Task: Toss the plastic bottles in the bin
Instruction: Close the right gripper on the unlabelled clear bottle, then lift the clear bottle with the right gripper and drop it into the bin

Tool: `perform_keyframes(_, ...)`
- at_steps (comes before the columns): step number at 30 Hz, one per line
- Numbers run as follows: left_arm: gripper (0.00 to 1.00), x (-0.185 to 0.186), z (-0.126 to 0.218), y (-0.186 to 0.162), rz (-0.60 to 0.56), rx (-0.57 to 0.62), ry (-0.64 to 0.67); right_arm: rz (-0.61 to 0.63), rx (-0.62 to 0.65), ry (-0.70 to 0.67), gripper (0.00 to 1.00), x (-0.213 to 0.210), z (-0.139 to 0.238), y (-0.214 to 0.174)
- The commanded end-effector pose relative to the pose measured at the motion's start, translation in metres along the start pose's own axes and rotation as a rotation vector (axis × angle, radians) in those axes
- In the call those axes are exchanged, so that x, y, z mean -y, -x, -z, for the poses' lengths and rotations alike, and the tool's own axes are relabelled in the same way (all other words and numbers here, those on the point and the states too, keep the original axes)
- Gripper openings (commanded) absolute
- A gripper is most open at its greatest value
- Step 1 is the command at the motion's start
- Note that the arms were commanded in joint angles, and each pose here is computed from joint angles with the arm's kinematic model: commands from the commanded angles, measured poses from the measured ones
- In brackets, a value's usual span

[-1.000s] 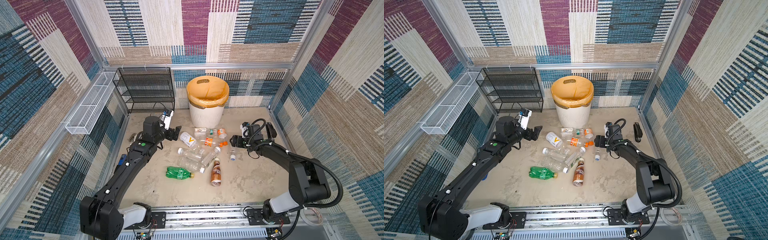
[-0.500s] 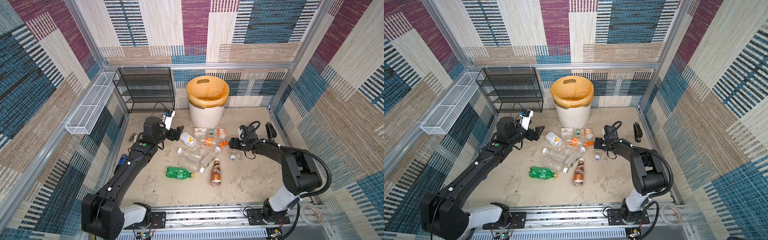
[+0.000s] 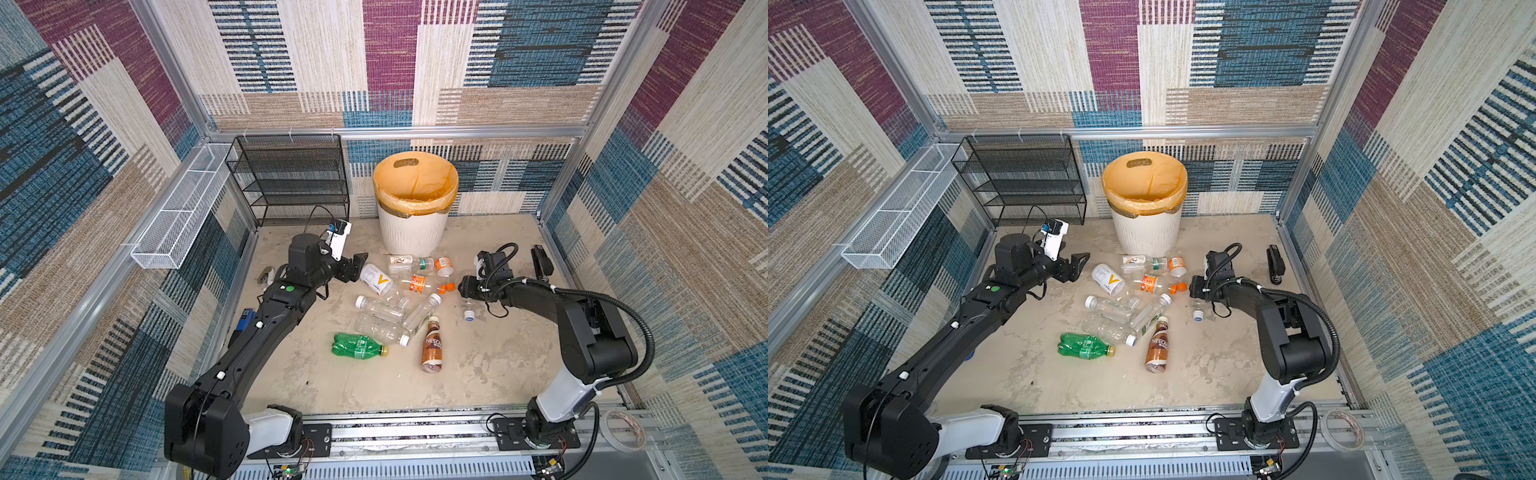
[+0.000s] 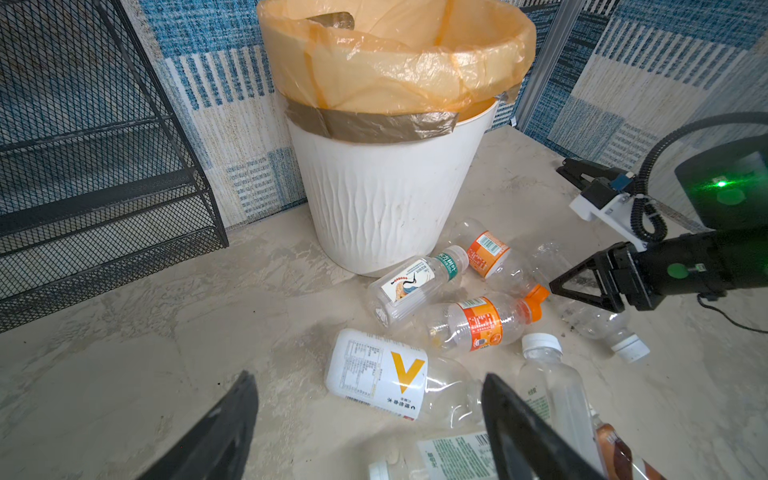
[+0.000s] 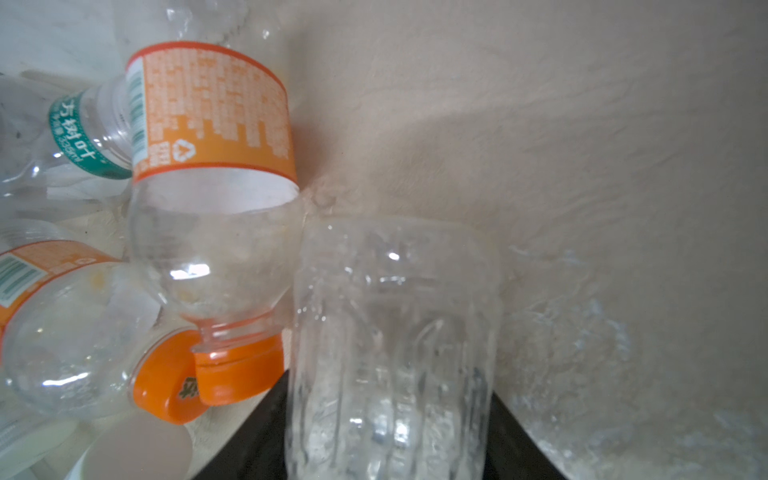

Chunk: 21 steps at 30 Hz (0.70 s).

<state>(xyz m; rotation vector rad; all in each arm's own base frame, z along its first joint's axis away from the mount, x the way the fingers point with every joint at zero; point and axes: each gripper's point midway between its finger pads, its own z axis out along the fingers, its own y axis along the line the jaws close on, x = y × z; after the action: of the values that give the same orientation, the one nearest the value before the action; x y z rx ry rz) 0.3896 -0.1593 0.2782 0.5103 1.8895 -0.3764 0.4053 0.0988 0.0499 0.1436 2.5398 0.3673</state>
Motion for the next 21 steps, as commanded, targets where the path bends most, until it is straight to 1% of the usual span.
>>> perform_keyframes(1, 0.83, 0.001, 0.001, 0.004, -0.013, 0.016, -0.008, 0.012, 0.021, 0.02, 0.58, -0.005, 0.003, 0.008)
perform_keyframes(5, 0.83, 0.002, 0.001, 0.003, -0.02, 0.021, -0.006, 0.034, 0.063, 0.011, 0.57, -0.006, 0.012, 0.019)
perform_keyframes(8, 0.82, 0.003, 0.0, 0.002, -0.016, 0.023, -0.016, 0.093, 0.128, 0.001, 0.56, -0.011, 0.03, 0.04)
perform_keyframes(11, 0.81, 0.004, -0.001, 0.002, -0.012, 0.023, -0.022, 0.129, 0.203, -0.008, 0.53, -0.016, 0.052, 0.063)
perform_keyframes(13, 0.81, 0.005, -0.001, 0.001, -0.011, 0.024, -0.03, 0.147, 0.277, 0.023, 0.53, -0.025, 0.071, 0.08)
perform_keyframes(17, 0.8, 0.007, -0.002, 0.0, -0.013, 0.025, -0.041, 0.144, 0.424, 0.151, 0.52, -0.052, 0.108, 0.106)
perform_keyframes(21, 0.79, 0.009, -0.005, -0.003, -0.013, 0.019, -0.048, 0.159, 0.599, 0.242, 0.52, -0.072, 0.156, 0.13)
